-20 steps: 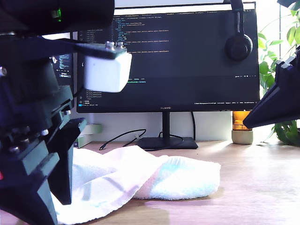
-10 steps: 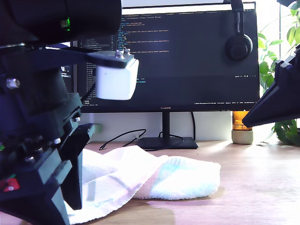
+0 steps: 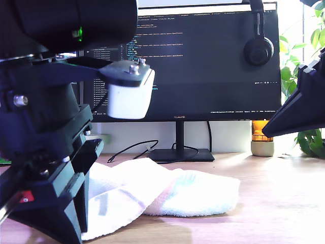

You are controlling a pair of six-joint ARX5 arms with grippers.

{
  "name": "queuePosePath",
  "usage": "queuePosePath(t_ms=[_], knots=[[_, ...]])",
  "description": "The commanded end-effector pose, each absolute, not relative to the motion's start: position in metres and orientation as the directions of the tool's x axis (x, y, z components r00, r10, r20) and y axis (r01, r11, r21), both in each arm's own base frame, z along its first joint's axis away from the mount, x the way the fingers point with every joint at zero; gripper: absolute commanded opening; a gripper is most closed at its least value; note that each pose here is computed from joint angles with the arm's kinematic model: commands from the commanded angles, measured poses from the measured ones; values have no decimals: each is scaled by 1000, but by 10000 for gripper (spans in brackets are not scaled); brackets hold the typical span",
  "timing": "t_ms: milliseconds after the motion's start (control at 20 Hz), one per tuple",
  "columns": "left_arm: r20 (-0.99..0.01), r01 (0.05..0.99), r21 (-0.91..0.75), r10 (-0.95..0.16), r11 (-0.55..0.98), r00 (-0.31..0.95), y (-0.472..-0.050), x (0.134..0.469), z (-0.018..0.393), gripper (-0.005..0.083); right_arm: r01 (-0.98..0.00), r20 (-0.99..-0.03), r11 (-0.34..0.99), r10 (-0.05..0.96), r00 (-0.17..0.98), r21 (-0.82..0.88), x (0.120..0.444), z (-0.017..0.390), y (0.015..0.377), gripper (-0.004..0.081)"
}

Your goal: Fold the tea towel to a neat square and place it to the right

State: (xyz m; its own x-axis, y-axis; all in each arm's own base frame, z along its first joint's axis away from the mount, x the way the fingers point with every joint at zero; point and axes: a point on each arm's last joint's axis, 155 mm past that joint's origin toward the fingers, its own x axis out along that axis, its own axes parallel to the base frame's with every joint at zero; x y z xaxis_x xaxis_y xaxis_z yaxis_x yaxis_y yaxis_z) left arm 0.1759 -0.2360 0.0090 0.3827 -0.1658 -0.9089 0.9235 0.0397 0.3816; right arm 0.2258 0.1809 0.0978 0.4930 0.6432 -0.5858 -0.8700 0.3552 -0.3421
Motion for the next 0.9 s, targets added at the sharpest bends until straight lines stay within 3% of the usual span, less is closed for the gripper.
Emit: queuePosePath(t_ms=[0, 200, 850], knots=[[-933, 937, 350, -85, 22, 350, -214, 172, -12, 66, -869, -575, 352, 652, 494, -348, 228, 103, 184, -11], [-933, 936, 351, -78, 12, 351, -211, 176, -12, -24, -869, -572, 353, 655, 494, -346, 227, 104, 185, -11], [-884, 895, 444, -139, 47, 446, -216, 190, 34, -24, -887, -561, 317, 690, 458, -335, 220, 106, 194, -10]])
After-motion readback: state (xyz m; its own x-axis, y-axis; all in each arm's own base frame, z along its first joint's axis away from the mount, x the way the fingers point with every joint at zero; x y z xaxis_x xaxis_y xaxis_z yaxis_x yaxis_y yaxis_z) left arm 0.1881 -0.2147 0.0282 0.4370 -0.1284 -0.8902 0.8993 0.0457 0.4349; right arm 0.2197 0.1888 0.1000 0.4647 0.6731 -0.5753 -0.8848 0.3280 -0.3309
